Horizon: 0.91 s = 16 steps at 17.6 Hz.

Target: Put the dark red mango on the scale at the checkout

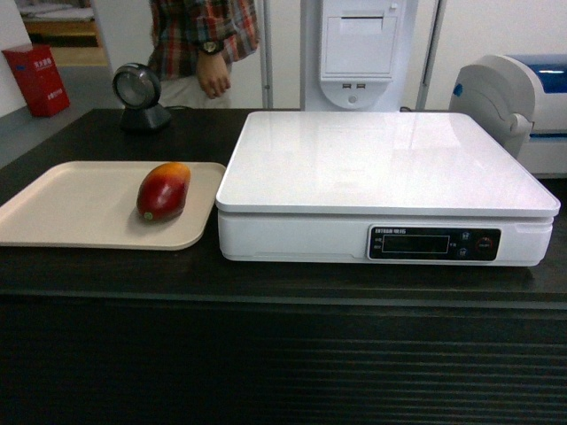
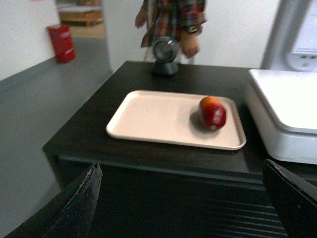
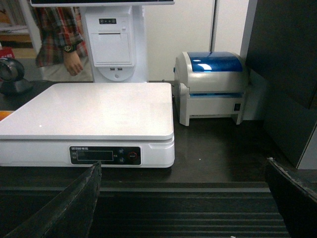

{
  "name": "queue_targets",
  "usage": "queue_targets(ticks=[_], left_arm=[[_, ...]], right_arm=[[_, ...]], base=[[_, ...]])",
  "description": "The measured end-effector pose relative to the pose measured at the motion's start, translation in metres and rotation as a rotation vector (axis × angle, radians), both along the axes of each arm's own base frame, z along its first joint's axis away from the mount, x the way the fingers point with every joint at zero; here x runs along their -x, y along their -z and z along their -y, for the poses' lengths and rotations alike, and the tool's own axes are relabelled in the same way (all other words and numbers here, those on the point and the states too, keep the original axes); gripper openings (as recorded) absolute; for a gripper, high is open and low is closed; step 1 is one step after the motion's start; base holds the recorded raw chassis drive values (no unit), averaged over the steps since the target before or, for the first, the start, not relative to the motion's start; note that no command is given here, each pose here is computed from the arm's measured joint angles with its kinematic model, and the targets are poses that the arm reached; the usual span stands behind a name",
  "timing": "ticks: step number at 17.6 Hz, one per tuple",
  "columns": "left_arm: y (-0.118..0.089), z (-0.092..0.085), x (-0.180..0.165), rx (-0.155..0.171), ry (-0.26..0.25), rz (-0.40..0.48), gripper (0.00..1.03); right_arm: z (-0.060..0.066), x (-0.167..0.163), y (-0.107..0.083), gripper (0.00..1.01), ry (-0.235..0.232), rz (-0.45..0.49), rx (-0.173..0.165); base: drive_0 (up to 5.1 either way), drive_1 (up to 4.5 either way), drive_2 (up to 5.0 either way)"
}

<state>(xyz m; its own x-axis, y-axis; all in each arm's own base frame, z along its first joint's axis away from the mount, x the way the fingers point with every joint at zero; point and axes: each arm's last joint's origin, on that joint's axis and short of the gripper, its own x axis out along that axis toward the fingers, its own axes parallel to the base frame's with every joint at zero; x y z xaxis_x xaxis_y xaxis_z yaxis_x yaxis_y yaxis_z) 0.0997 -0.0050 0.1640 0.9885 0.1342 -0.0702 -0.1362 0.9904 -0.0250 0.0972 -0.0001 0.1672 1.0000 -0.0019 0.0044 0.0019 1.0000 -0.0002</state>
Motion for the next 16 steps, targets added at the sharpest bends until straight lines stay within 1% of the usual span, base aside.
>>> queue_targets(ticks=[1,2,3,4,5,8,9,10,12,14,15,16], left_arm=[[-0.003,0.004,-0.001,0.001,-0.056,-0.013,0.98],[-0.005,0.006,-0.001,-0.001,-0.099,-0.007,0.98],[-0.009,0.004,-0.001,0.004,-0.172,0.022,0.98],[-0.017,0.003,-0.002,0.015,-0.201,0.058,0.98],[-0.021,0.003,-0.004,0.020,-0.207,0.073,0.98],[-0.022,0.003,-0.020,0.002,-0.159,0.068,0.98],[-0.022,0.002,-0.027,-0.002,-0.152,0.063,0.98],[-0.025,0.001,-0.039,-0.005,-0.130,0.061,0.98],[-0.035,0.002,-0.065,-0.008,-0.071,0.070,0.98],[-0.040,0.003,-0.088,-0.010,-0.029,0.061,0.98],[-0.040,0.003,-0.101,-0.011,-0.013,0.047,0.98],[-0.038,0.004,-0.117,-0.012,0.005,0.007,0.98]], right_arm=[[0.000,0.000,0.000,0.98,-0.002,0.001,0.000],[0.000,0.000,0.000,0.98,-0.002,0.001,0.000],[0.000,0.000,0.000,0.98,-0.001,0.001,0.000],[0.000,0.000,0.000,0.98,-0.002,0.000,0.000],[0.000,0.000,0.000,0.98,-0.002,0.000,0.000],[0.000,0.000,0.000,0.98,-0.002,0.000,0.000],[0.000,0.000,0.000,0.98,-0.002,0.000,0.000],[0.000,0.000,0.000,0.98,-0.002,0.000,0.000],[0.000,0.000,0.000,0.98,-0.002,0.000,0.000],[0.000,0.000,0.000,0.98,-0.002,0.000,0.000],[0.000,0.000,0.000,0.98,-0.002,0.000,0.000],[0.000,0.000,0.000,0.98,-0.002,0.000,0.000]], base=[[0.0,0.00,0.0],[0.0,0.00,0.0],[0.0,0.00,0.0],[0.0,0.00,0.0],[0.0,0.00,0.0],[0.0,0.00,0.0],[0.0,0.00,0.0],[0.0,0.00,0.0],[0.0,0.00,0.0],[0.0,0.00,0.0],[0.0,0.00,0.0],[0.0,0.00,0.0]])
